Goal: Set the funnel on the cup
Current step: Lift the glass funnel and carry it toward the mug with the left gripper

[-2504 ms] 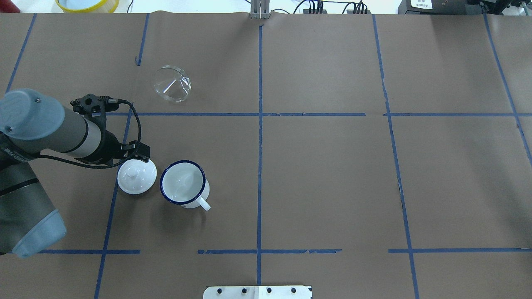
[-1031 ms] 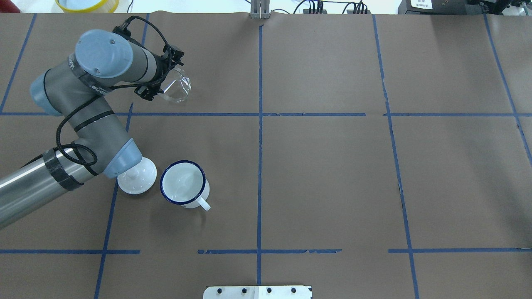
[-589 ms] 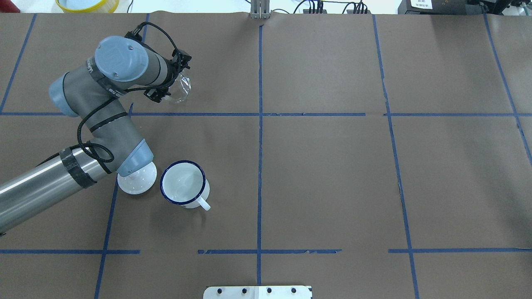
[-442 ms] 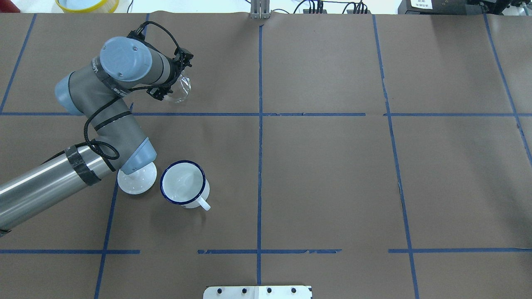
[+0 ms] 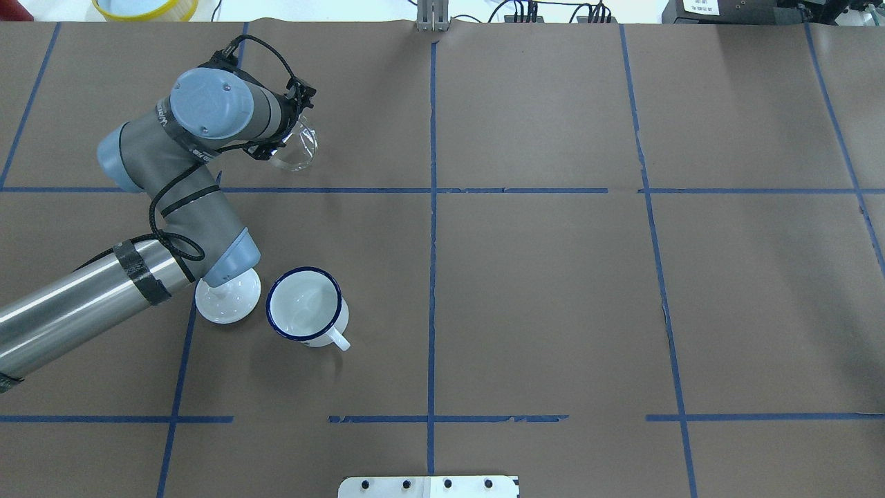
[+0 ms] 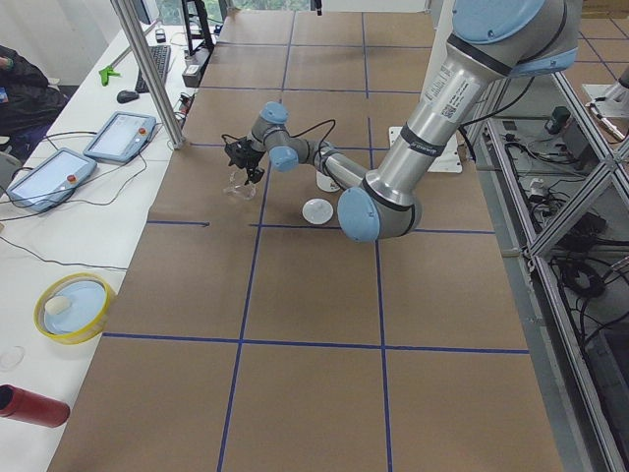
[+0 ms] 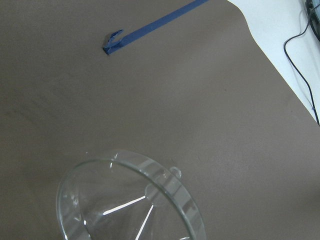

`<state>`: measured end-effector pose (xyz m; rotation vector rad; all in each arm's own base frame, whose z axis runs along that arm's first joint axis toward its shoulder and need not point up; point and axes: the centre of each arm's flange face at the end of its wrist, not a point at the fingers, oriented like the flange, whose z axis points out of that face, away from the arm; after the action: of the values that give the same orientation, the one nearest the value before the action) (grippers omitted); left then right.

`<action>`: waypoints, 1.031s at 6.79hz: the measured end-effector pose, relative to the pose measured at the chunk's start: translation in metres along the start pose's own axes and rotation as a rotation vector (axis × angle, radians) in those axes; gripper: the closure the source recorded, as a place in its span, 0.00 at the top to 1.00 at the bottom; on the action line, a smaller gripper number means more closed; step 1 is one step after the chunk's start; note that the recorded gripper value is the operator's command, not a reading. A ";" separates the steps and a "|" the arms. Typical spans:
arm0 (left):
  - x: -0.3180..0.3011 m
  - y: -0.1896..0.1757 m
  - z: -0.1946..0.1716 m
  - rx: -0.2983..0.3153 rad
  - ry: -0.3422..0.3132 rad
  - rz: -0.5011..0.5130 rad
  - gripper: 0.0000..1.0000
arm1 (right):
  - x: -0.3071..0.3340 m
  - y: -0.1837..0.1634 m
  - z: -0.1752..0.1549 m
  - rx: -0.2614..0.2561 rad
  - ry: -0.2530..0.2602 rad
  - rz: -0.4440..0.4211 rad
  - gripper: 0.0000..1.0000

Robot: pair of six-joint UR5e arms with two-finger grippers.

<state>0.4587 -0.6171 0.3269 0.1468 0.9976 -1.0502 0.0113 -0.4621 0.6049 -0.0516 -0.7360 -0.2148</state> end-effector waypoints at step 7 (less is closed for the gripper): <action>0.043 -0.085 -0.096 -0.151 0.078 -0.041 0.00 | 0.000 0.000 0.000 0.000 0.000 0.000 1.00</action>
<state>0.3383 -0.6387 0.2682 0.0444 1.1506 -1.0086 0.0113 -0.4621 0.6049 -0.0516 -0.7360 -0.2149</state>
